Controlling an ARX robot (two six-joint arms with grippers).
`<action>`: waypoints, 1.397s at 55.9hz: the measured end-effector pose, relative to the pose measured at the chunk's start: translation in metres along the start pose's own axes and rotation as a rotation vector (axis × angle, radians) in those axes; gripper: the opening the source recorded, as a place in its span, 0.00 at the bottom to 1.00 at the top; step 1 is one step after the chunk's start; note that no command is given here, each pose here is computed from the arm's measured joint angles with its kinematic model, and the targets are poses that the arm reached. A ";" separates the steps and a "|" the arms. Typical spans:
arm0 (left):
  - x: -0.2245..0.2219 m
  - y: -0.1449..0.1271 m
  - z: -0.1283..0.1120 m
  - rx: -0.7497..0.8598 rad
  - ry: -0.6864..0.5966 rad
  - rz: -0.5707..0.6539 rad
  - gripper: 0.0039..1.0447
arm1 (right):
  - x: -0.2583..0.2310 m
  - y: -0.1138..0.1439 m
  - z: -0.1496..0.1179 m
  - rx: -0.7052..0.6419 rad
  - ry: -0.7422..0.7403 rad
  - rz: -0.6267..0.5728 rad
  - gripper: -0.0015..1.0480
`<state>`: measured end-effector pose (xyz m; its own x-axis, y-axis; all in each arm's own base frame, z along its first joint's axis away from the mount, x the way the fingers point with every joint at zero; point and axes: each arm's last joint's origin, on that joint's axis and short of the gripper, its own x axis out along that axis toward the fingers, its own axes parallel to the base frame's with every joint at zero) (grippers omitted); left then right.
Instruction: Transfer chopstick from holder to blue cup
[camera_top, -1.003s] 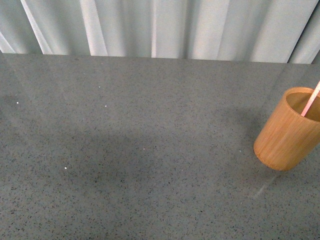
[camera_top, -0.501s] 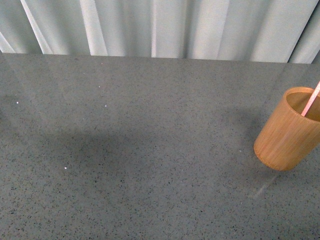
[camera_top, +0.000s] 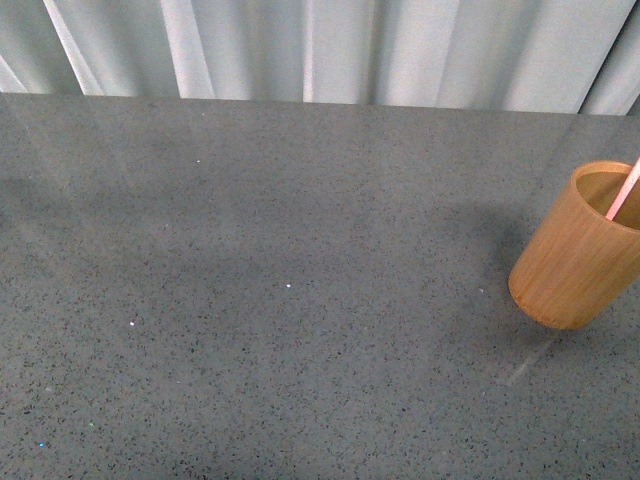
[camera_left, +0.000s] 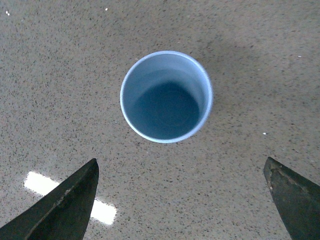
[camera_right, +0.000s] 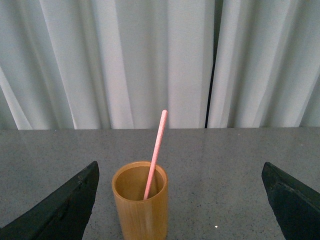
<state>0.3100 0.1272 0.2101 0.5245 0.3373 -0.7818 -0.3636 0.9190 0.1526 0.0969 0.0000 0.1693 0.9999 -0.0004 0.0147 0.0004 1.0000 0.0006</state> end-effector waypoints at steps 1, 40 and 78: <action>0.003 0.001 0.002 -0.002 0.009 0.003 0.94 | 0.000 0.000 0.000 0.000 0.000 0.000 0.90; 0.072 0.022 0.027 -0.040 0.134 0.065 0.94 | 0.000 0.000 0.000 0.000 0.000 0.000 0.90; 0.113 0.015 0.035 -0.022 0.208 0.051 0.73 | 0.000 0.000 0.000 0.000 0.000 0.000 0.90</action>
<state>0.3904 0.1863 0.1455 0.3354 0.3314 -0.8819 -0.4038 0.8963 0.1833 0.0969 0.0000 0.1693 0.9999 -0.0004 0.0147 0.0004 1.0000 0.0006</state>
